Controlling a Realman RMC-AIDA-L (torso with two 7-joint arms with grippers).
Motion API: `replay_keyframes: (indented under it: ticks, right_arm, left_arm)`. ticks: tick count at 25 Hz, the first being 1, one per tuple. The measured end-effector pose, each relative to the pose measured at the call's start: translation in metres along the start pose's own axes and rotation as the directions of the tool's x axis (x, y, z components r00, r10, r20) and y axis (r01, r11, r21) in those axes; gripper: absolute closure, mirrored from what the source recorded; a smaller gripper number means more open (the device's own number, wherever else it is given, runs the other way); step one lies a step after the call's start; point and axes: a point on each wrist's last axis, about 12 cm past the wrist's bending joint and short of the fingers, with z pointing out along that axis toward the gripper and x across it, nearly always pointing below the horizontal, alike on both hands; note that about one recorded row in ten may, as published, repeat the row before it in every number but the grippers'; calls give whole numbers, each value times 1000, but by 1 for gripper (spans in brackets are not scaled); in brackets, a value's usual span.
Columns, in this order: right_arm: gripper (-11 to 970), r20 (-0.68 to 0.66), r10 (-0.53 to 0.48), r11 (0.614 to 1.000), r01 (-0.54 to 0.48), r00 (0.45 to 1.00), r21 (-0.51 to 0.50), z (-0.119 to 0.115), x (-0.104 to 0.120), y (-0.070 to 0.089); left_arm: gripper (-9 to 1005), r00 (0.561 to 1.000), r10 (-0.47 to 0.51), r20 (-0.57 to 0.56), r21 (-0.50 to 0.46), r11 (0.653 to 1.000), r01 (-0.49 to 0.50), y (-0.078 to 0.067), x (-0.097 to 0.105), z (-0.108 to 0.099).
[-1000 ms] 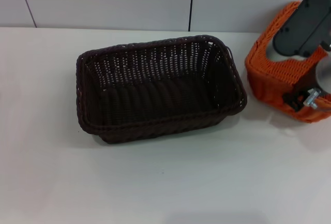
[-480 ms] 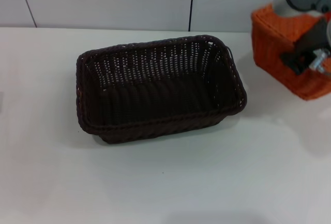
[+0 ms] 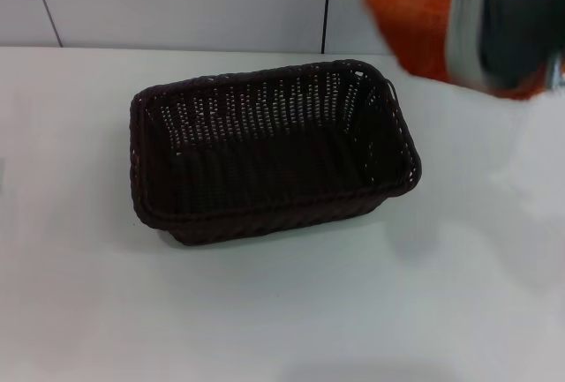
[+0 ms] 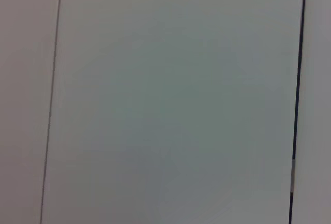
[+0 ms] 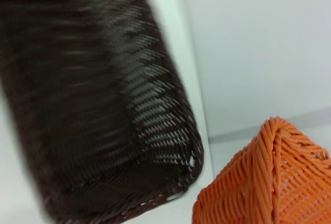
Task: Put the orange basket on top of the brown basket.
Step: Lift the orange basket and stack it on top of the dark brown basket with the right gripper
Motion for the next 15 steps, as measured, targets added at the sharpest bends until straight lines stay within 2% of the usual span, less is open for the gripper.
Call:
replay_keyframes:
  ticks: [1, 2, 3, 5, 7, 8, 11, 12, 15]
  right_arm:
    - [796, 14, -133, 991, 133, 991, -7, -2, -4, 7]
    - [796, 36, -327, 944, 328, 944, -28, 0, -10, 18]
    - [796, 36, -327, 944, 328, 944, -28, 0, -10, 18]
    - [796, 52, -446, 893, 448, 893, -38, 3, -16, 25]
    - [796, 44, -521, 851, 522, 853, -48, 9, -19, 27]
    - [796, 44, -521, 851, 522, 853, -48, 9, -19, 27]
    - [796, 25, -567, 823, 567, 824, -40, 9, -20, 24]
    - [796, 14, -600, 798, 600, 800, -45, 10, -20, 25]
    - [796, 4, -624, 780, 624, 781, -55, 14, -20, 25]
  left_arm:
    - [256, 1000, 15, 24, 3, 1000, -15, 0, 0, -3]
    - [256, 999, 28, 36, 7, 1000, -28, 0, 0, -5]
    - [256, 999, 28, 36, 7, 1000, -28, 0, 0, -5]
    - [257, 998, 33, 45, 12, 999, -34, 0, 0, -6]
    - [257, 999, 24, 48, 7, 1000, -24, 1, 1, -9]
    - [257, 999, 24, 48, 7, 1000, -24, 1, 1, -9]
    - [257, 999, 19, 44, -5, 1000, -18, 3, 3, -13]
    - [257, 999, 27, 39, -4, 1000, -27, 4, 4, -15]
    - [257, 999, 31, 34, 2, 999, -32, 3, 5, -15]
